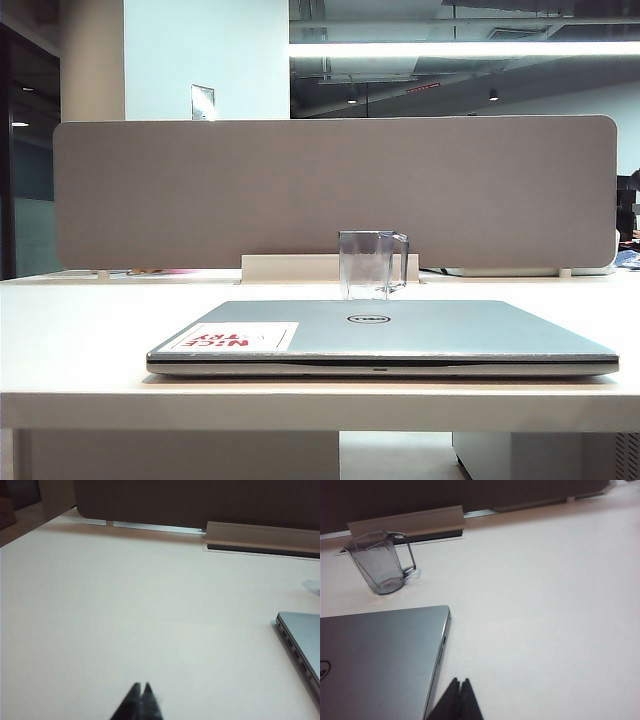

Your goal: Pick up the water cup and place it on the side of the laptop away from you.

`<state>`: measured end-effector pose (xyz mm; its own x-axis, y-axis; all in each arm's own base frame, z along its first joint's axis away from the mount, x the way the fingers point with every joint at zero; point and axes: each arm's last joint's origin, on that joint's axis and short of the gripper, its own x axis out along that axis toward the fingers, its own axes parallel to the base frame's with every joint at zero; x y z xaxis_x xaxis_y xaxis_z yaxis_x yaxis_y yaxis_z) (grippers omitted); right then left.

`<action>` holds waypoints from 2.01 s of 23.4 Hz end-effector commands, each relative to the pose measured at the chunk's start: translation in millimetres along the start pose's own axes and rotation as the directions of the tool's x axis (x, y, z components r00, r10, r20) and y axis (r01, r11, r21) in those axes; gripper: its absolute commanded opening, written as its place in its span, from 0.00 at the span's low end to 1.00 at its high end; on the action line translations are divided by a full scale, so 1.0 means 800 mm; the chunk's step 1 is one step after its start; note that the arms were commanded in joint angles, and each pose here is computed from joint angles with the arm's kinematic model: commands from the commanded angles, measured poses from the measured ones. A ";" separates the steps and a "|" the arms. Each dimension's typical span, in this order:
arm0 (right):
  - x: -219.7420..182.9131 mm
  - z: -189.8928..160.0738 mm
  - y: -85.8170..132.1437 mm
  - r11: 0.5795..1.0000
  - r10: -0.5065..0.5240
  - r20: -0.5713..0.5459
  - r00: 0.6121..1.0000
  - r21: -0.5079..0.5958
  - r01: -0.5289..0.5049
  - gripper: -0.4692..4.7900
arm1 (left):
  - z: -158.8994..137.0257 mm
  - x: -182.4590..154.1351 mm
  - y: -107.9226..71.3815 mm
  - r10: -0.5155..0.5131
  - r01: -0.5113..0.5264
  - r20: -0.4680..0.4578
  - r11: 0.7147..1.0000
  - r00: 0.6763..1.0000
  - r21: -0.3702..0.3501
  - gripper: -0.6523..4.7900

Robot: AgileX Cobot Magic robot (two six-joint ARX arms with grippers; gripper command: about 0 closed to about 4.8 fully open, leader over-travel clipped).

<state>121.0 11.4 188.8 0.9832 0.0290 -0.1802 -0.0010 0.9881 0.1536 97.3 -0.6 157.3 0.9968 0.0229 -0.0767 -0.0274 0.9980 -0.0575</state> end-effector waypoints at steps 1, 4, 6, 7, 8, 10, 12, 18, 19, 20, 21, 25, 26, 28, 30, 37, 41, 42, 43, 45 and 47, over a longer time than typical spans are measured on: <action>-0.006 -0.008 -0.007 0.999 0.020 0.047 0.999 0.029 -0.022 0.08 | 0.003 0.000 0.000 -0.002 0.002 0.016 1.000 1.000 0.000 0.11; -0.013 -0.018 -0.012 0.999 0.010 0.094 0.996 0.033 -0.013 0.08 | 0.003 0.000 0.000 -0.002 0.002 0.016 1.000 1.000 0.000 0.11; -0.015 -0.023 -0.012 0.999 0.019 0.107 0.994 0.032 -0.022 0.08 | 0.003 0.000 0.000 -0.002 0.002 0.016 1.000 1.000 0.000 0.11; -0.016 -0.024 -0.012 0.999 0.038 0.111 0.993 0.029 -0.041 0.08 | 0.003 0.000 0.000 -0.002 0.002 0.016 1.000 1.000 0.000 0.11; -0.017 -0.025 -0.011 0.998 0.050 0.109 0.993 0.028 -0.053 0.08 | 0.003 0.000 0.000 -0.002 0.002 0.015 1.000 1.000 0.000 0.11; -0.018 -0.026 -0.011 0.998 0.059 0.114 0.992 0.019 -0.062 0.08 | 0.003 0.000 0.000 -0.002 0.002 0.015 1.000 1.000 0.000 0.11; -0.019 -0.030 -0.014 0.999 0.046 0.122 0.991 0.021 -0.049 0.08 | 0.003 0.000 0.000 -0.002 0.002 0.016 1.000 1.000 0.000 0.11; -0.020 -0.039 -0.019 0.999 0.013 0.117 0.993 0.027 -0.016 0.08 | 0.003 0.000 0.000 -0.002 0.002 0.015 1.000 1.000 0.000 0.11; -0.020 -0.040 -0.020 1.000 0.012 0.118 0.993 0.027 -0.015 0.08 | 0.003 0.000 0.000 -0.002 0.002 0.015 1.000 1.000 0.000 0.11; -0.020 -0.040 -0.020 1.000 0.007 0.118 0.993 0.022 -0.010 0.08 | 0.003 0.000 0.000 -0.002 0.002 0.016 1.000 1.000 0.000 0.11; -0.020 -0.040 -0.020 1.000 0.004 0.119 0.993 0.012 -0.006 0.08 | 0.003 0.000 0.000 -0.002 0.002 0.016 1.000 1.000 0.000 0.11; -0.022 -0.040 -0.021 0.999 -0.003 0.129 0.992 -0.037 0.008 0.08 | 0.003 0.000 0.000 -0.002 0.002 0.016 1.000 1.000 0.000 0.11; -0.022 -0.040 -0.021 0.998 -0.006 0.130 0.991 -0.056 0.013 0.08 | 0.003 0.000 0.000 -0.002 0.002 0.016 1.000 1.000 0.000 0.11; -0.022 -0.040 -0.022 0.995 -0.014 0.128 0.992 -0.097 0.027 0.08 | 0.003 0.000 0.000 -0.002 0.002 0.014 1.000 1.000 0.000 0.11; -0.022 -0.040 -0.023 0.993 -0.015 0.128 0.992 -0.113 0.030 0.08 | 0.003 0.000 0.000 -0.002 0.002 0.016 1.000 1.000 0.000 0.11; -0.022 -0.045 -0.023 0.991 -0.019 0.084 0.996 -0.127 0.030 0.08 | 0.003 0.000 0.000 -0.002 0.002 0.015 1.000 1.000 0.000 0.11; -0.022 -0.047 -0.024 0.992 -0.020 0.069 0.997 -0.125 0.029 0.08 | 0.003 0.000 0.000 -0.002 0.002 0.015 1.000 1.000 0.000 0.11; -0.022 -0.048 -0.024 0.992 -0.021 0.066 0.998 -0.125 0.029 0.08 | 0.003 0.000 0.000 -0.002 0.002 0.015 1.000 1.000 0.000 0.11; -0.022 -0.048 -0.024 0.992 -0.022 0.060 0.998 -0.125 0.030 0.08 | 0.003 0.000 0.000 -0.002 0.002 0.015 1.000 1.000 0.000 0.11; -0.022 -0.049 -0.024 0.992 -0.023 0.054 0.998 -0.125 0.030 0.08 | 0.003 0.000 0.000 -0.002 0.002 0.015 1.000 1.000 0.000 0.11; -0.022 -0.049 -0.024 0.992 -0.024 0.056 0.998 -0.125 0.030 0.08 | 0.003 0.000 0.000 -0.002 0.002 0.015 1.000 1.000 0.000 0.11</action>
<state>96.5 -2.3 152.1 0.9908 -0.0039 -0.1351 0.0078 0.9996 0.0285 97.3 -0.6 157.3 0.9968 0.0229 -0.0767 -0.0274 0.9980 -0.0575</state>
